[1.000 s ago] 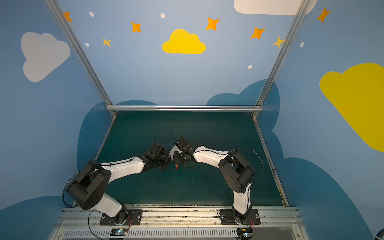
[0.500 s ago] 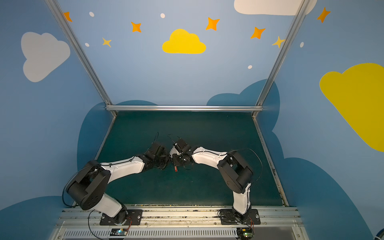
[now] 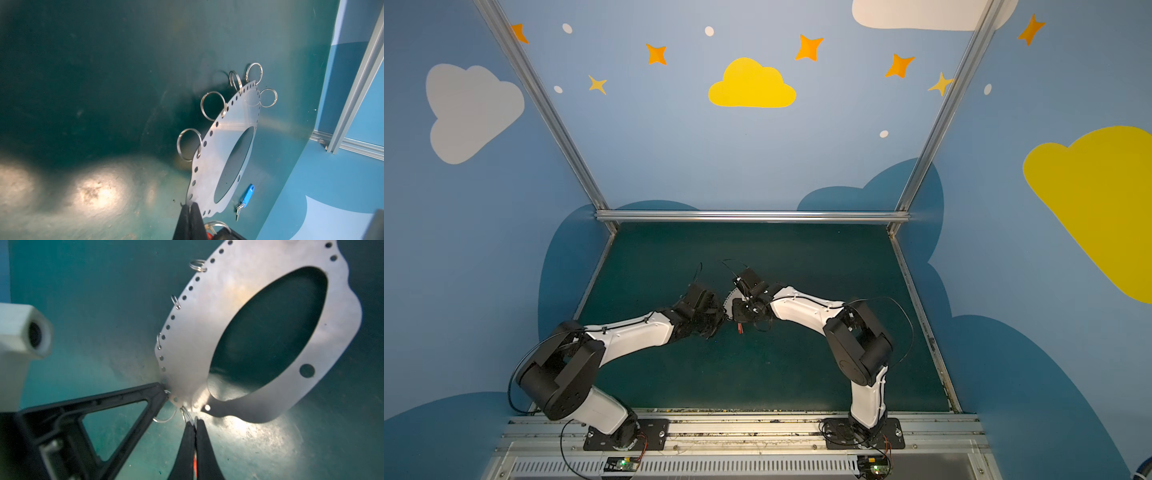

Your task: Put the keys on the keyring

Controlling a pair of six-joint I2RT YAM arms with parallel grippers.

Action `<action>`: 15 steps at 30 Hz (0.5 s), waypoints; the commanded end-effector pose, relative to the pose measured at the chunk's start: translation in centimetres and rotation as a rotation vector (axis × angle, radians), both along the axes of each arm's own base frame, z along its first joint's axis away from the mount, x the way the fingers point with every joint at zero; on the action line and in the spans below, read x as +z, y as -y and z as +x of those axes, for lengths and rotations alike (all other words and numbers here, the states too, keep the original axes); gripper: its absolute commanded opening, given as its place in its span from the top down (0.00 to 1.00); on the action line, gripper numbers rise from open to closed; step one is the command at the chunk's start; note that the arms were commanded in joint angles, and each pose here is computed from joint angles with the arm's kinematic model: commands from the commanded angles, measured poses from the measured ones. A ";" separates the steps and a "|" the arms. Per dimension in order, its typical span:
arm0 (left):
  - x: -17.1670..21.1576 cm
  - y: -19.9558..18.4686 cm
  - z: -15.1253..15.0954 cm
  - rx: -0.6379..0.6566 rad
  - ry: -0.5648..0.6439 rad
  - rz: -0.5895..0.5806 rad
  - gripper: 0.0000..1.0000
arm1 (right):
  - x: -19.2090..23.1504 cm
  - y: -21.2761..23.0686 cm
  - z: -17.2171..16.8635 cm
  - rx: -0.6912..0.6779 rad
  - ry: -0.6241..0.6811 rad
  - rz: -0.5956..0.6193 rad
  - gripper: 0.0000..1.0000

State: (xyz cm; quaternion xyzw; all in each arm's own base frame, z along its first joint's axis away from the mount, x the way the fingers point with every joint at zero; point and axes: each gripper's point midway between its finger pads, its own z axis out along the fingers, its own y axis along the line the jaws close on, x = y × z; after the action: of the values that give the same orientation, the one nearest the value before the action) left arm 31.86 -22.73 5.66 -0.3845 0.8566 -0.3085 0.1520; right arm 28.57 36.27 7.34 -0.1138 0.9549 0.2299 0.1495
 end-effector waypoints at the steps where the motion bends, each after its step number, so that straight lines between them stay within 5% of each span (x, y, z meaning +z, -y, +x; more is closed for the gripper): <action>1: 1.4 0.3 0.7 -0.010 0.038 0.008 0.96 | -0.3 -0.3 -0.3 0.019 -0.014 -0.019 1.00; 15: 1.5 0.7 0.8 -0.015 0.042 0.007 0.96 | -1.1 -1.3 -1.4 0.079 -0.034 -0.040 1.00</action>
State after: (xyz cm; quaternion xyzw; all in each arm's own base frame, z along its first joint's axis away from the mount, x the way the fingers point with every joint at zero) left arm 32.04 -22.89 6.07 -0.3792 0.8595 -0.3041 0.1577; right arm 27.72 36.88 6.64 -0.1359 0.9569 0.2202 0.1321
